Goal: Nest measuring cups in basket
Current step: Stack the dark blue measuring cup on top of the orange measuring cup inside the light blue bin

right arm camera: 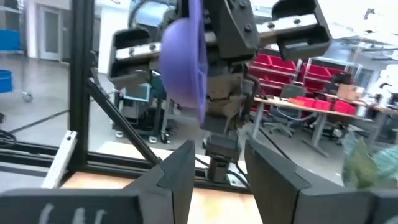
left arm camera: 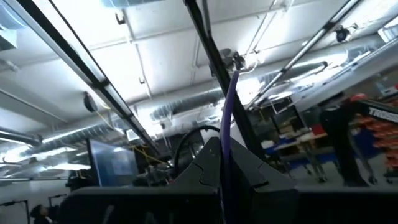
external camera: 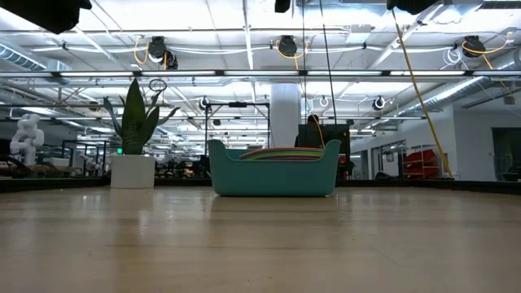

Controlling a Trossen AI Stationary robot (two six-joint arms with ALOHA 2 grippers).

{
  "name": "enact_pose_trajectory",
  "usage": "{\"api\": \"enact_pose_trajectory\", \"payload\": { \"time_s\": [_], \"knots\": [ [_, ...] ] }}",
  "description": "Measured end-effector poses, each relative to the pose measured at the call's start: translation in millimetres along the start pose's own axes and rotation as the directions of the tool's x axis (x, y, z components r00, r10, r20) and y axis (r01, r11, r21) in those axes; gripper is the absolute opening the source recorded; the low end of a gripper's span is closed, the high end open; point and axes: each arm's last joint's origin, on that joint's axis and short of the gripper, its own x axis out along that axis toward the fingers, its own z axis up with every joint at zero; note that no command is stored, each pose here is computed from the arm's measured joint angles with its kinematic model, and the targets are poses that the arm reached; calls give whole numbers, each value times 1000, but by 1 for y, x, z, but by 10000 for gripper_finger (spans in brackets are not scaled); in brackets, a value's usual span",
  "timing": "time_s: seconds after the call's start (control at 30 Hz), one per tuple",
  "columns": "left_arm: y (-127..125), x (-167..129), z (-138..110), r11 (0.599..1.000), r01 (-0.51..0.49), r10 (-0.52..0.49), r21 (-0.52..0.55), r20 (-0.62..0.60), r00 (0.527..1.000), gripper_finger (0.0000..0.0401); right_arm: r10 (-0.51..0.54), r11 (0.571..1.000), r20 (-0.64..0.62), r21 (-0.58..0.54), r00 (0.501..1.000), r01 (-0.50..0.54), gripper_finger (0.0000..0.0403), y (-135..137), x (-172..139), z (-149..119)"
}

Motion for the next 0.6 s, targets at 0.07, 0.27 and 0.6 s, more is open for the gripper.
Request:
{"api": "enact_pose_trajectory", "payload": {
  "time_s": [0.07, 0.27, 0.6],
  "knots": [
    [0, 0, -2, 1000, -14, 14, 5, -1, 1000, 7, 9, 1000, 10, 2, 1000, -9, 135, 0, 0, 1],
    [-2, 4, -11, 1000, -19, 19, 10, -10, 1000, 7, 33, 999, 14, -18, 999, -33, 135, 1, 0, 1],
    [-5, 19, -25, 999, -10, 11, 36, -27, 1000, 7, 37, 999, 10, -7, 999, -37, 126, 1, 0, 1]
  ]
}}
